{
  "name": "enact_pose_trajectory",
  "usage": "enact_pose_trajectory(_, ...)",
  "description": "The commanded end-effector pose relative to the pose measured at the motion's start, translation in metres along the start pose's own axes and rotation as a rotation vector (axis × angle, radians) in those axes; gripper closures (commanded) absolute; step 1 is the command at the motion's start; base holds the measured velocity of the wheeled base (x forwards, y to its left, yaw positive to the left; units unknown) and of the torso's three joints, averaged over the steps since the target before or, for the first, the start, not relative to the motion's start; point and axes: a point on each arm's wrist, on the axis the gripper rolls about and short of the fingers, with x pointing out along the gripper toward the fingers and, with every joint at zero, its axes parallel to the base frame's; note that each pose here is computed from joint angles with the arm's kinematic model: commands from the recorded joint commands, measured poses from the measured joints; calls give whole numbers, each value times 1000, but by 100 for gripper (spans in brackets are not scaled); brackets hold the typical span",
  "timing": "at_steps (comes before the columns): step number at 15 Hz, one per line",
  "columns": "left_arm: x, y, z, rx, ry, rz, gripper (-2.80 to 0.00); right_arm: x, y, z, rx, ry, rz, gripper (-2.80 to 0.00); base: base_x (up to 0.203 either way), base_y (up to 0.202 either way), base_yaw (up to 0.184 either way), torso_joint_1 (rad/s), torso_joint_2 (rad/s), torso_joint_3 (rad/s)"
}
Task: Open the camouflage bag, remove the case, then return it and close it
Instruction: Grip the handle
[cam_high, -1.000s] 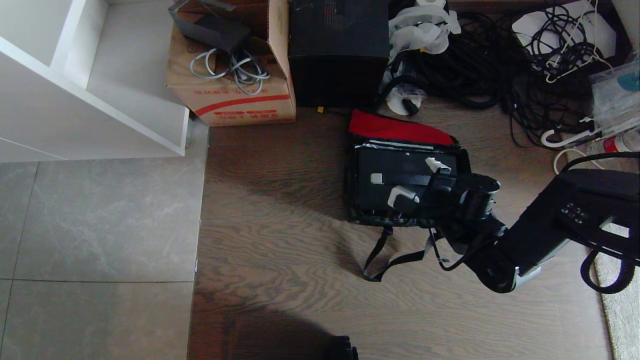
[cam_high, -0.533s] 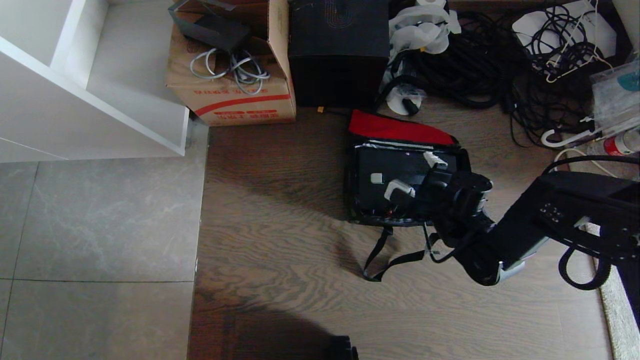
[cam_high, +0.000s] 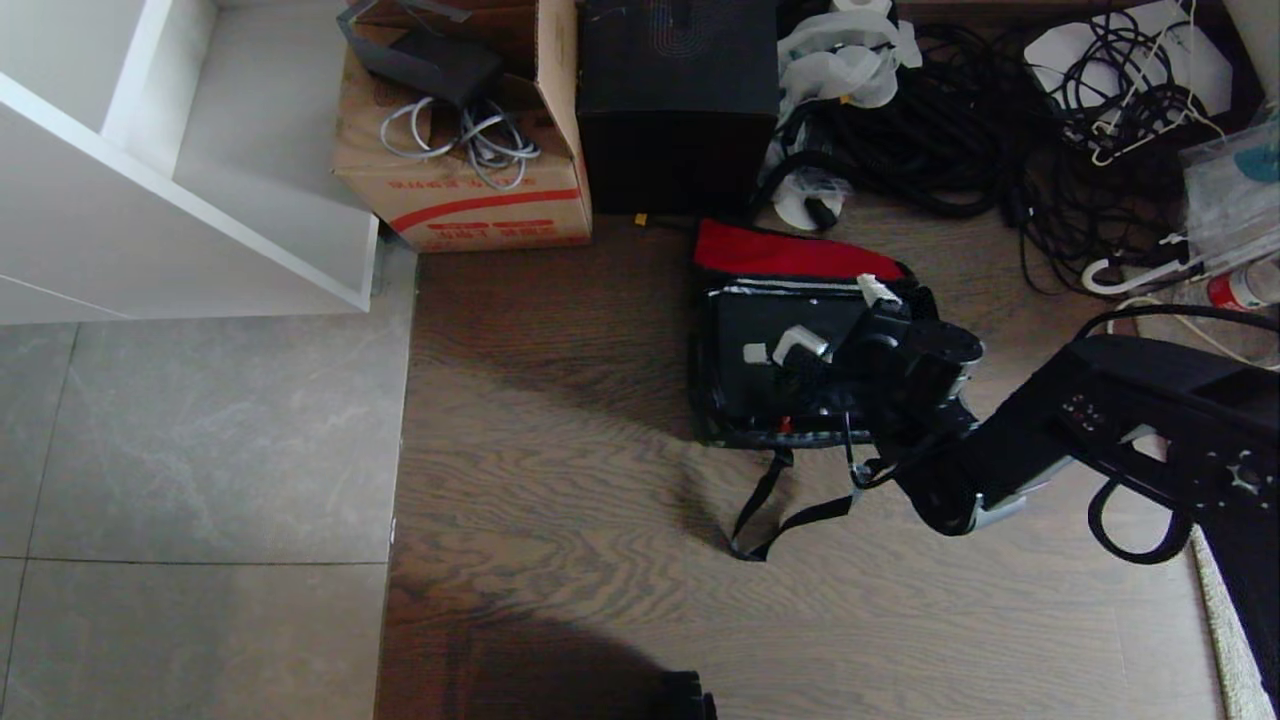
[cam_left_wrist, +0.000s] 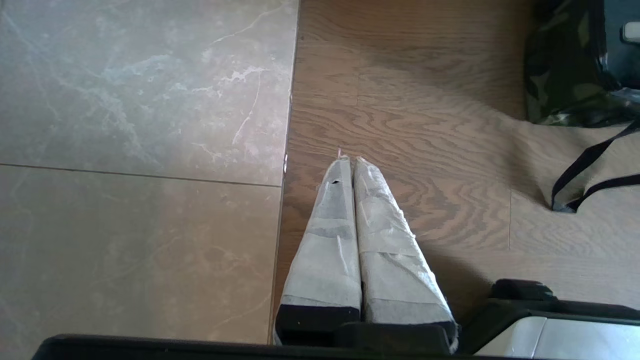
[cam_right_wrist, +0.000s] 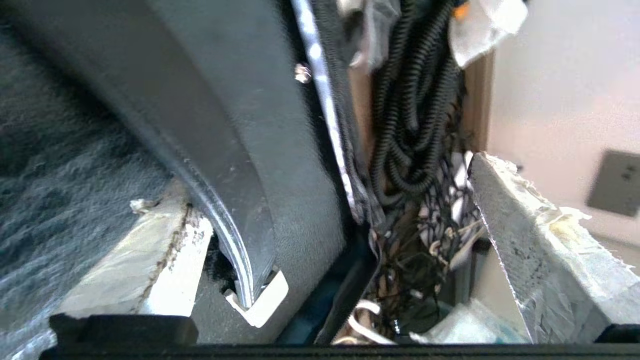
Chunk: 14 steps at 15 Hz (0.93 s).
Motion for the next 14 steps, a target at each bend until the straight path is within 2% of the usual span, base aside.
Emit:
enact_pose_trajectory(1, 1, 0, -2, -1, 8, 0, 0, 7, -10, 3, 20, 26, -57, -280, 0, 0, 0, 0, 0, 0)
enact_pose_trajectory(4, 1, 0, -2, -1, 8, 0, 0, 12, -15, 4, 54, 135, -93, -280, 0, 0, 0, 0, 0, 0)
enact_pose_trajectory(8, 1, 0, -2, -1, 7, 0, 0, 5, -5, 2, 52, 141, -53, -280, 0, 0, 0, 0, 0, 0)
enact_pose_trajectory(9, 1, 0, -3, -1, 8, 0, 0, 3, 0, 3, 54, 141, -38, 0, 0, 0, 0, 0, 0, 0)
enact_pose_trajectory(14, 1, 0, -2, -1, 7, 1, 0, -3, 8, 12, 99, 123, -17, 0, 0, 0, 0, 0, 0, 0)
